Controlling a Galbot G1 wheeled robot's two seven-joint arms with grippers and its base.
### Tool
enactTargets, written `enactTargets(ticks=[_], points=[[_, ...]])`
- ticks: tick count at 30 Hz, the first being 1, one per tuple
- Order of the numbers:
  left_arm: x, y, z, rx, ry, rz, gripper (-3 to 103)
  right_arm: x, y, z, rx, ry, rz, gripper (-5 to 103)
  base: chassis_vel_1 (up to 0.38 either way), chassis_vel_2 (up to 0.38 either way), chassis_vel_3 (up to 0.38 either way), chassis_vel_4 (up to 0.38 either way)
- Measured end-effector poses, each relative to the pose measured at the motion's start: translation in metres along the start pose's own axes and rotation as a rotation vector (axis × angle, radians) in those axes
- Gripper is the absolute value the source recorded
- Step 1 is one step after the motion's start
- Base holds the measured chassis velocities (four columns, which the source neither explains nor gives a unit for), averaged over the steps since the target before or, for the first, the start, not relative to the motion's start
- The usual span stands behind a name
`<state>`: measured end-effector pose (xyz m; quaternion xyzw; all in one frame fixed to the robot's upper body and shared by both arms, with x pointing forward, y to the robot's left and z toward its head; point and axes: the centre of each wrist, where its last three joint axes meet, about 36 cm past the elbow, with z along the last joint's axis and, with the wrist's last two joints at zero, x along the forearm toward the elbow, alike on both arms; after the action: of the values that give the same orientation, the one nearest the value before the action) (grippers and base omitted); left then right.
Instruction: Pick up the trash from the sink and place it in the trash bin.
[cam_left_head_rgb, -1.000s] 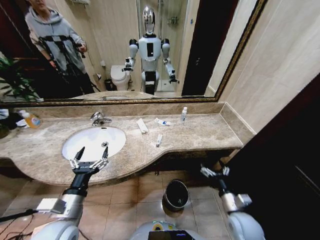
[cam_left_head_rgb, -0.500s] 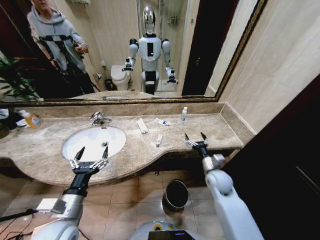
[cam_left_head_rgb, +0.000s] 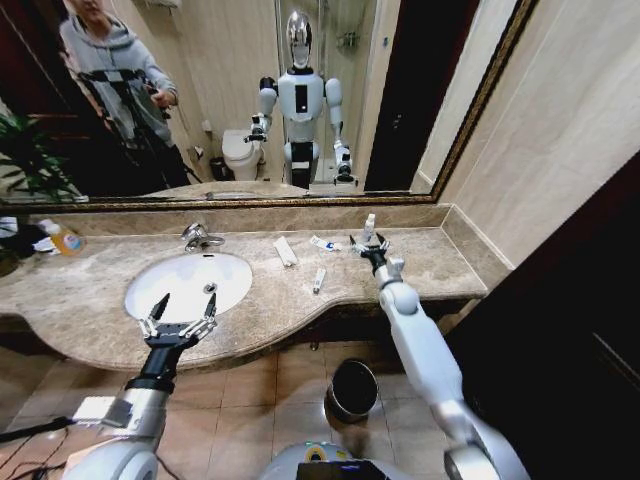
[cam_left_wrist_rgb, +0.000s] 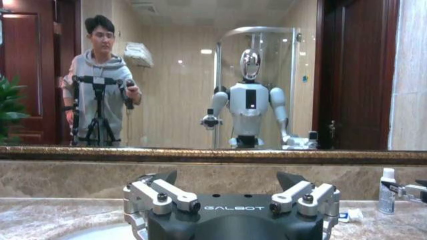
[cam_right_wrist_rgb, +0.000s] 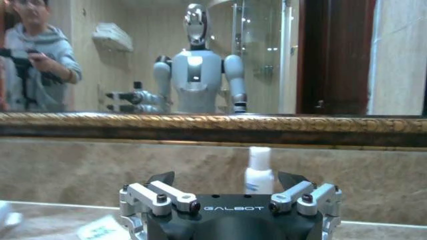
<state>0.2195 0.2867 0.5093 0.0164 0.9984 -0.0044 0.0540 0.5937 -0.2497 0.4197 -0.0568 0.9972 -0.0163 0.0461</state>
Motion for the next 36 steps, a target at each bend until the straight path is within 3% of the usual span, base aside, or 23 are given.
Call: enactTargets(ticks=[16,18,26,36], points=[[0.000,0.000,0.000,0.000,0.000,0.000,100,-0.052,0.000,0.016,0.008,0.055,0.022,101,0.000,0.000,0.000,0.000],[0.000,0.000,0.000,0.000,0.000,0.000,100,-0.058,-0.002,0.015,0.008,0.068,0.025,93,0.000,0.000,0.000,0.000],[0.000,0.000,0.000,0.000,0.000,0.000,100,-0.056,-0.022,0.015,0.018,0.081,0.064,100,0.000,0.000,0.000,0.000],[0.000,0.000,0.000,0.000,0.000,0.000,100,-0.070,-0.023,0.013,0.007,0.091,0.074,94,0.000,0.000,0.000,0.000]])
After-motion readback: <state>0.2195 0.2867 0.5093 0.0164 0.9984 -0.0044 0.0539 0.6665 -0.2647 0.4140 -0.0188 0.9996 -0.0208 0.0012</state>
